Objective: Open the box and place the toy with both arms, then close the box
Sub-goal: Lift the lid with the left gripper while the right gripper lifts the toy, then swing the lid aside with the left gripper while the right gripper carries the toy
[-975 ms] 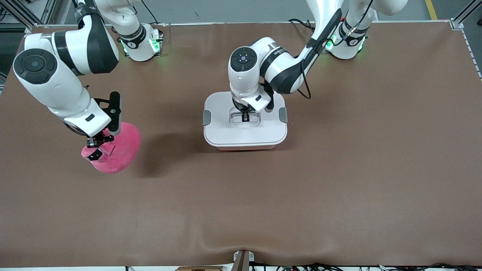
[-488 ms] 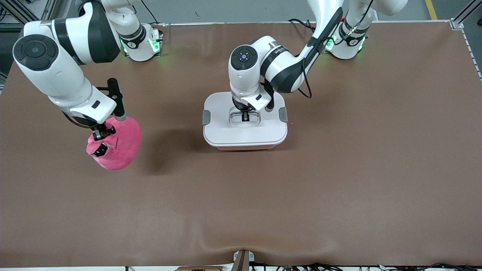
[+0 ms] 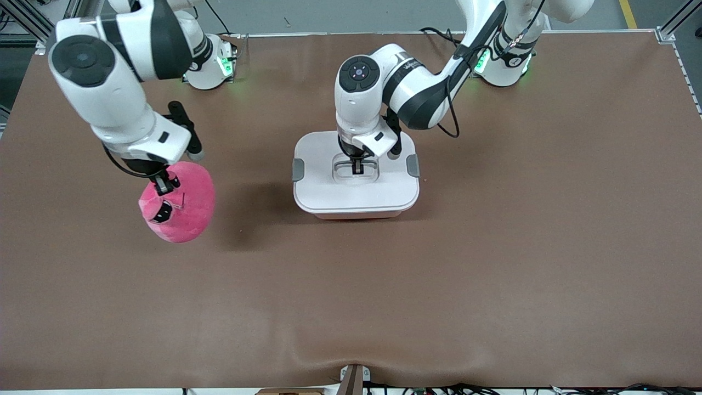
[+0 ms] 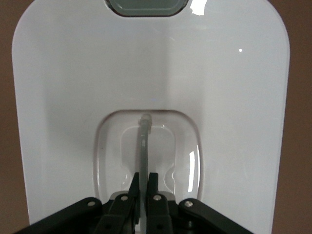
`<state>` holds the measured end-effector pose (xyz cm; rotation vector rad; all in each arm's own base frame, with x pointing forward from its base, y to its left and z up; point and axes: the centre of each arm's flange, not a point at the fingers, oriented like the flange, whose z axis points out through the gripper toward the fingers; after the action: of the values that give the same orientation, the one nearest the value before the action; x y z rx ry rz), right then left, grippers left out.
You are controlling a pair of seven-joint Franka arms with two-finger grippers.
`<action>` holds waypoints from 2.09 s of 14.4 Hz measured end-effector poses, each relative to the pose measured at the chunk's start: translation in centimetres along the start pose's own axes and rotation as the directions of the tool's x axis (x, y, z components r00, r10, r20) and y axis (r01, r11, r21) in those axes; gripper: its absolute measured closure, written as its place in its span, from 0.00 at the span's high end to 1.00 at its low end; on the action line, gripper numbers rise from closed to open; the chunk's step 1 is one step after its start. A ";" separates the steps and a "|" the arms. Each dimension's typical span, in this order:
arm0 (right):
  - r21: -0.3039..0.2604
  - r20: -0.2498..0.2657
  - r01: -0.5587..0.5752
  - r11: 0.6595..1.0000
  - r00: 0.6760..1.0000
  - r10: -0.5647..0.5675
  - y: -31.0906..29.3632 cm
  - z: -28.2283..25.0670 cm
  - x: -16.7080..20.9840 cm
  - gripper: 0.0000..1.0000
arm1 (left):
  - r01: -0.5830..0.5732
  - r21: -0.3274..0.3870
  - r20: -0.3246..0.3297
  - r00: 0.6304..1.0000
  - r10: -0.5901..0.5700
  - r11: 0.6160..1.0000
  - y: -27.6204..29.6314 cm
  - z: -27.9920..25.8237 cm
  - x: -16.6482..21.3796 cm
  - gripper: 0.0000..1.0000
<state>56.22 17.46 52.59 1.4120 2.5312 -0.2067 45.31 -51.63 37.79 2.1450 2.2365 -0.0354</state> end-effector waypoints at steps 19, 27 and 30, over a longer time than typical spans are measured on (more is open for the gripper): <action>0.012 0.375 0.306 0.952 0.881 -0.288 -0.5 -7.0 31.9 0.15 | -0.085 0.021 -0.033 0.996 0.086 0.996 14.4 -0.2 17.5 0.07; 0.139 0.418 0.308 0.941 0.843 -0.337 3.2 -2.8 38.6 0.15 | -0.174 0.038 -0.037 0.984 0.176 0.984 18.0 -0.7 26.8 0.07; 0.147 0.430 0.292 0.945 0.842 -0.326 3.3 -1.8 40.3 0.15 | -0.212 0.052 -0.035 0.976 0.214 0.976 19.5 -1.0 33.0 0.07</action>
<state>38.39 52.59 43.33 0.8342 2.3496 -0.6177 63.43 -17.79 37.49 2.4197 2.0309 -0.0386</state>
